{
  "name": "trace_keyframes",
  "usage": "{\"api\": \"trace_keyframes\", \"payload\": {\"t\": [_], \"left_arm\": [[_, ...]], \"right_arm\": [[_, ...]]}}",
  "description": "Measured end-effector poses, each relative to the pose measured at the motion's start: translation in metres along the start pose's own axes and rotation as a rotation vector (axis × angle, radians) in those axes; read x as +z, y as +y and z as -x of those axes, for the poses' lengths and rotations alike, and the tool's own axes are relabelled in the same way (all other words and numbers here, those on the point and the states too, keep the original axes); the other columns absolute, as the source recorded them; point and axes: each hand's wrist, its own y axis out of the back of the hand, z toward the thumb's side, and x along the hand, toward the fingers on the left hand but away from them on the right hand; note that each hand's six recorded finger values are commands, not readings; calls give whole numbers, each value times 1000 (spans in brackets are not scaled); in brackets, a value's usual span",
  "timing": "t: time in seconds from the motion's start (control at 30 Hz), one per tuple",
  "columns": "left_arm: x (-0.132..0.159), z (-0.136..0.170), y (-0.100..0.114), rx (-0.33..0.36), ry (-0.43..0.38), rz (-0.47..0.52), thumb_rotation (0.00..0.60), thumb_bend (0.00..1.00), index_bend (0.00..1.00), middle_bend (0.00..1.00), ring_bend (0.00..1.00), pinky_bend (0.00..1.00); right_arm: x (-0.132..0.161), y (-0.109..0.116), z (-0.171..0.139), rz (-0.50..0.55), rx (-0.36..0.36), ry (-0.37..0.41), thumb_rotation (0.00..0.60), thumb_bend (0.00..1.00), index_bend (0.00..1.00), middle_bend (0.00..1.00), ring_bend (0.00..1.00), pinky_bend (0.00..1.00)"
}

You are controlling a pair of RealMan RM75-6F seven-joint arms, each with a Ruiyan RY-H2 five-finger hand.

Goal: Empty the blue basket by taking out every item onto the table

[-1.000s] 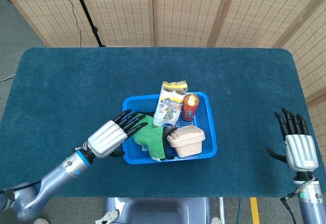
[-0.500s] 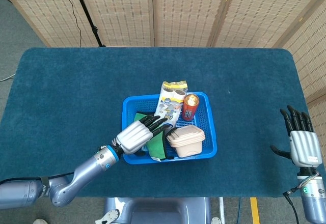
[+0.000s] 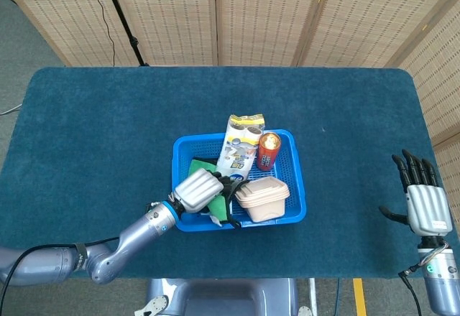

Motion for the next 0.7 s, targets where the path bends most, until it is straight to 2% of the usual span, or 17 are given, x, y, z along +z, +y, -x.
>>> {"api": "trace_keyframes", "payload": {"t": [0.17,0.27,0.37,0.5,0.7], "left_arm": [[-4,5,18,78,3,7,600,682,645,511,464,587],[-9,12,37,147,0,22,600,683,645,511,464,587],[-20,25,65,237,6,20,600,683,646,511,464,587],[-52,49,109,355,64,7,600,682,645,510,465,587],[-104,75,152,475,167,32,600,683,645,511,465,587]], "right_arm": [[1,0,-1,1,1,4,600,0,0,0,0,0],[2,0,-1,1,3,7,600,0,0,0,0,0],[3,-1,-2,2,4,9,600,0,0,0,0,0],[5,-2,-3,0,8,14,600,0,0,0,0,0],[8,-7,-2,-9,24,21,600,0,0,0,0,0]]}}
